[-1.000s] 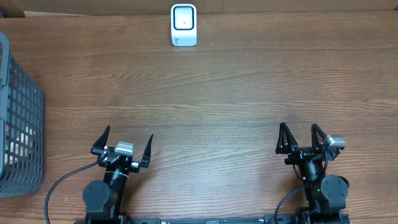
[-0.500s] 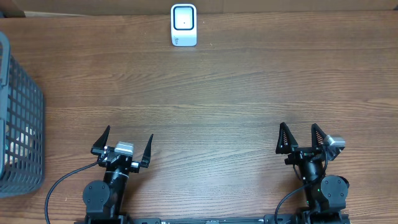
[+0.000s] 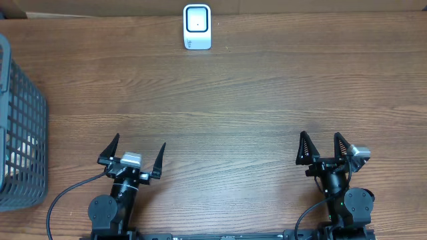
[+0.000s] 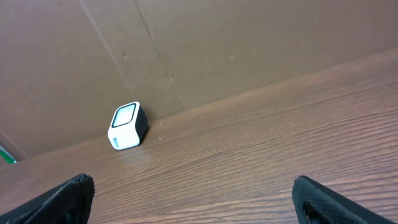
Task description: Scan the item barcode
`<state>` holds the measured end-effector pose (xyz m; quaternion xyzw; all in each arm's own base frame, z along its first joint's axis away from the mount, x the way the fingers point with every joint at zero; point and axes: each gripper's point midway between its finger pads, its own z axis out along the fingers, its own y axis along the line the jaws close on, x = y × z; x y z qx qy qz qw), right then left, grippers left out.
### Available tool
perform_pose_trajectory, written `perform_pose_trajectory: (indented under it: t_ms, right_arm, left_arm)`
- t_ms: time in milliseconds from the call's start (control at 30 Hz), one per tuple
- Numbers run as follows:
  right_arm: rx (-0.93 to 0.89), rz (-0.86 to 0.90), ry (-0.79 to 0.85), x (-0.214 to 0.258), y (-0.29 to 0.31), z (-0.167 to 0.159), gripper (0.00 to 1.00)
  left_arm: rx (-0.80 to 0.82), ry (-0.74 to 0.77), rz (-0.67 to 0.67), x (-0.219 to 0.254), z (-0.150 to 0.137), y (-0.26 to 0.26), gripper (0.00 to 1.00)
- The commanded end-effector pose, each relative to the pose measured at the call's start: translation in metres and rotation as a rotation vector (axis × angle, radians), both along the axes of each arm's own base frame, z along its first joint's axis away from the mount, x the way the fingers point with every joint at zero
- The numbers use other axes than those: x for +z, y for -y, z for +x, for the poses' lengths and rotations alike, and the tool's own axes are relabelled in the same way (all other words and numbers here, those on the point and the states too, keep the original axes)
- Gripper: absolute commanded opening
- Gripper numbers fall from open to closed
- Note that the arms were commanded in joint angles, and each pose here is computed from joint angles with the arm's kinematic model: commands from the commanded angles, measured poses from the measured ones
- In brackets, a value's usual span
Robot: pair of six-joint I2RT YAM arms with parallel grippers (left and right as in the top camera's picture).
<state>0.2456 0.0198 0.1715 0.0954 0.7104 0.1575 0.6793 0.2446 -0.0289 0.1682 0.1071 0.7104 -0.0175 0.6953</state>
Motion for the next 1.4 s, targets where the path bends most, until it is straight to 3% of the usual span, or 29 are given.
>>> perform_pose_trajectory:
  t_ms: [0, 267, 467, 600, 733, 867, 933, 1000, 1133, 1167, 1367]
  right_arm:
    - [0.008, -0.003, 0.007, -0.001, -0.002, 0.0, 1.0]
    - [0.008, -0.003, 0.007, -0.001, -0.002, 0.0, 1.0]
    - [0.008, -0.003, 0.007, -0.001, -0.002, 0.0, 1.0]
    - [0.008, -0.003, 0.007, -0.001, -0.002, 0.0, 1.0]
    - [0.008, -0.003, 0.006, -0.001, -0.002, 0.0, 1.0]
    - [0.008, -0.003, 0.007, -0.001, -0.002, 0.0, 1.0]
    - [0.008, -0.003, 0.007, -0.001, -0.002, 0.0, 1.0]
    - [0.008, -0.003, 0.007, -0.001, -0.002, 0.0, 1.0]
    - [0.008, -0.003, 0.007, -0.001, -0.002, 0.0, 1.0]
    - [0.008, -0.003, 0.007, -0.001, -0.002, 0.0, 1.0]
    - [0.008, -0.003, 0.007, -0.001, -0.002, 0.0, 1.0]
  left_arm:
    - [0.058, -0.026, -0.193, 0.018, -0.001, -0.008, 1.0]
    - [0.105, -0.107, -0.201, 0.098, 0.015, -0.016, 1.0]
    - [0.081, -0.383, -0.205, 0.153, 0.059, -0.009, 1.0]
    - [-0.039, -0.593, -0.244, 0.19, 0.079, 0.015, 1.0]
    - [-0.095, -0.694, -0.272, 0.205, 0.094, 0.025, 1.0]
    - [-0.109, -0.762, -0.293, 0.189, 0.11, 0.029, 1.0]
    - [-0.094, -0.771, -0.3, 0.185, 0.116, 0.025, 0.8]
    - [0.023, -0.779, -0.354, 0.184, 0.119, 0.007, 0.76]
    - [0.534, -0.75, -0.605, 0.191, 0.098, -0.079, 0.74]
    - [0.59, -0.742, -0.637, 0.194, 0.091, -0.09, 0.74]
    - [0.971, -0.638, -0.804, 0.21, 0.032, -0.184, 0.91]
